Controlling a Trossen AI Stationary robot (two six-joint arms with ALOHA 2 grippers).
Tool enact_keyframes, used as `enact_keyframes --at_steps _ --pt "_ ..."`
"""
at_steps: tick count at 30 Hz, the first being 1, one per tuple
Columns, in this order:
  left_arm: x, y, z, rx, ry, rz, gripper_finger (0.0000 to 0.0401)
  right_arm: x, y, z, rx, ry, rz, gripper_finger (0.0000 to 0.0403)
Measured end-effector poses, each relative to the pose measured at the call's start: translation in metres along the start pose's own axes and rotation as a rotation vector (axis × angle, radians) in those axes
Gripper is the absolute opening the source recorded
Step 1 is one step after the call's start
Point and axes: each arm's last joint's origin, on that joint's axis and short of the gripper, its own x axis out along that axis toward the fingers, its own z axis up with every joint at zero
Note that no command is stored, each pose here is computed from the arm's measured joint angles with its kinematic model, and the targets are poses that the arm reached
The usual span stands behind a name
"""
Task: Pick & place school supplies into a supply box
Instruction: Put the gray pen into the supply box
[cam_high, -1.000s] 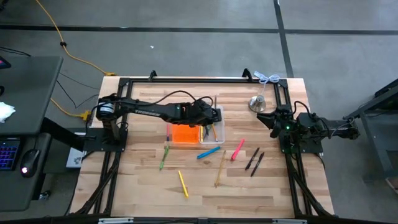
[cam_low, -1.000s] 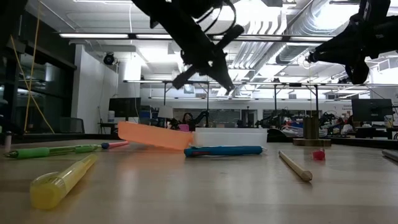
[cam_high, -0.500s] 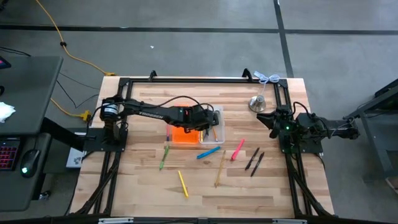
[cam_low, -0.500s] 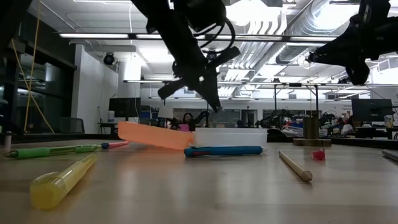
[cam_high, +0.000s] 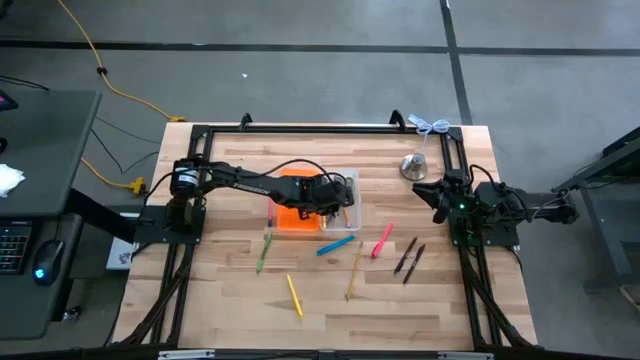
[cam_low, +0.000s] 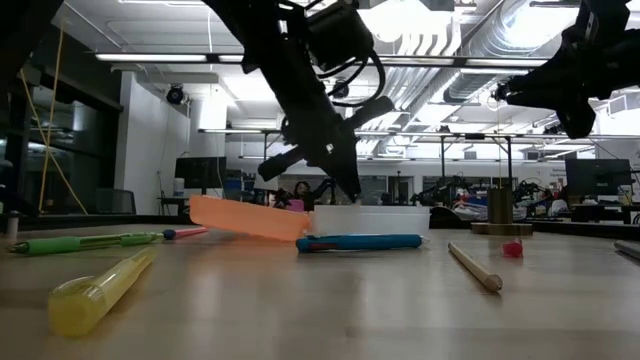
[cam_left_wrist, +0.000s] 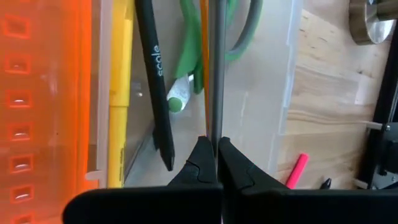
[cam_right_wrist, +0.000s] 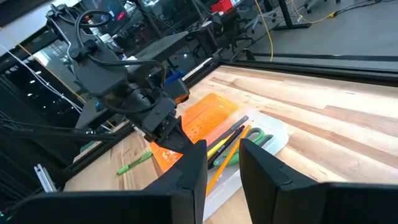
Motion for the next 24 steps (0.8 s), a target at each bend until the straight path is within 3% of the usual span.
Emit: enact_keyframes --at_steps 24 --pt "0.0012 0.0012 -0.0006 0.005 -0.012 0.009 0.0017 0.0000 -0.0004 -0.0005 -0.003 0.005 -0.004 0.0071"
